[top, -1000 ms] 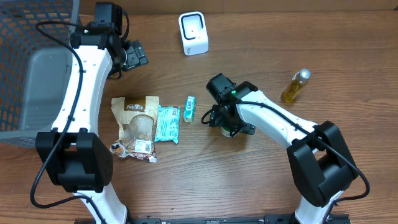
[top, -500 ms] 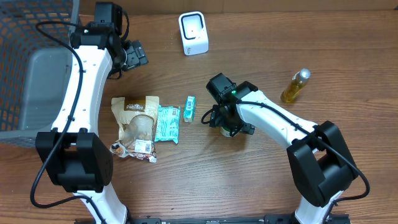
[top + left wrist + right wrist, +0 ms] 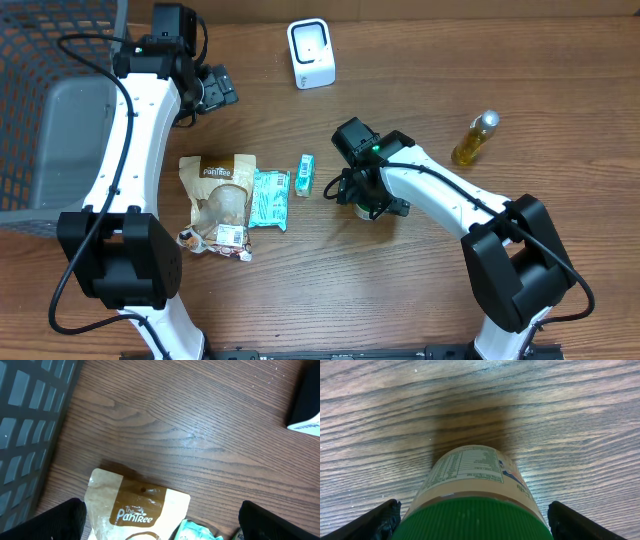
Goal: Scan the item barcode
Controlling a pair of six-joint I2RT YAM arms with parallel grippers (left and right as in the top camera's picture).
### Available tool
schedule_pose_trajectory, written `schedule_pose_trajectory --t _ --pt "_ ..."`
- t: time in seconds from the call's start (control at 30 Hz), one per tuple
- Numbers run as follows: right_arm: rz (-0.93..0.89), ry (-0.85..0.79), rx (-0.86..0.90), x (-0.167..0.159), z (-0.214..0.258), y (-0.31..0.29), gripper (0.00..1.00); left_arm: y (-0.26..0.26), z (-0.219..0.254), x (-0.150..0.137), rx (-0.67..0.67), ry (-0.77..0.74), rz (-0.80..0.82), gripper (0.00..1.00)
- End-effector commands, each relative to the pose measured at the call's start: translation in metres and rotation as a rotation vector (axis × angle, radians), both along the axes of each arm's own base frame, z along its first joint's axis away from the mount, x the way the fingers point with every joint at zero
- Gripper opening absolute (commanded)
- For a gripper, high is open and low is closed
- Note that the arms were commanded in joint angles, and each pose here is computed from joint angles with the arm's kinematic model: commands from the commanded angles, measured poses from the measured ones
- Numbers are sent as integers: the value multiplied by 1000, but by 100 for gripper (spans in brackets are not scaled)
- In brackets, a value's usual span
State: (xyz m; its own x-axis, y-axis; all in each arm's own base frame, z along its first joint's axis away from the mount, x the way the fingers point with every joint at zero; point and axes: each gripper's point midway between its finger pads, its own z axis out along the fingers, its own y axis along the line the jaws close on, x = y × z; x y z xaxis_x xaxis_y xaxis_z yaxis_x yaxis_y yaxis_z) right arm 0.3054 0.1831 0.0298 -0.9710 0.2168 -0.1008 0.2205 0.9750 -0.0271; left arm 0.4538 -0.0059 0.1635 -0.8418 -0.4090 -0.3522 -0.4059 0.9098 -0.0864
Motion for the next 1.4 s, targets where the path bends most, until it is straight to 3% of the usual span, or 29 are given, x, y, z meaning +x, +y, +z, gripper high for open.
schedule_pose_trajectory --t 0.0,0.3,0.5,1.03,1.23,1.37 --pt "-1 -52 27 9 17 6 91 -1 12 3 -10 -33 7 100" --pt "2 -55 28 10 17 6 90 -1 12 3 -10 -33 7 100" --pt "2 -51 26 9 16 5 82 -1 12 3 -10 -33 7 100" --pt "-2 -105 16 20 18 5 80 -1 12 3 -9 -33 7 100" --pt "-2 -107 18 21 18 6 71 -1 12 3 -10 -33 7 100" --pt "-2 -107 18 21 18 6 70 -1 12 3 -10 -33 7 100"
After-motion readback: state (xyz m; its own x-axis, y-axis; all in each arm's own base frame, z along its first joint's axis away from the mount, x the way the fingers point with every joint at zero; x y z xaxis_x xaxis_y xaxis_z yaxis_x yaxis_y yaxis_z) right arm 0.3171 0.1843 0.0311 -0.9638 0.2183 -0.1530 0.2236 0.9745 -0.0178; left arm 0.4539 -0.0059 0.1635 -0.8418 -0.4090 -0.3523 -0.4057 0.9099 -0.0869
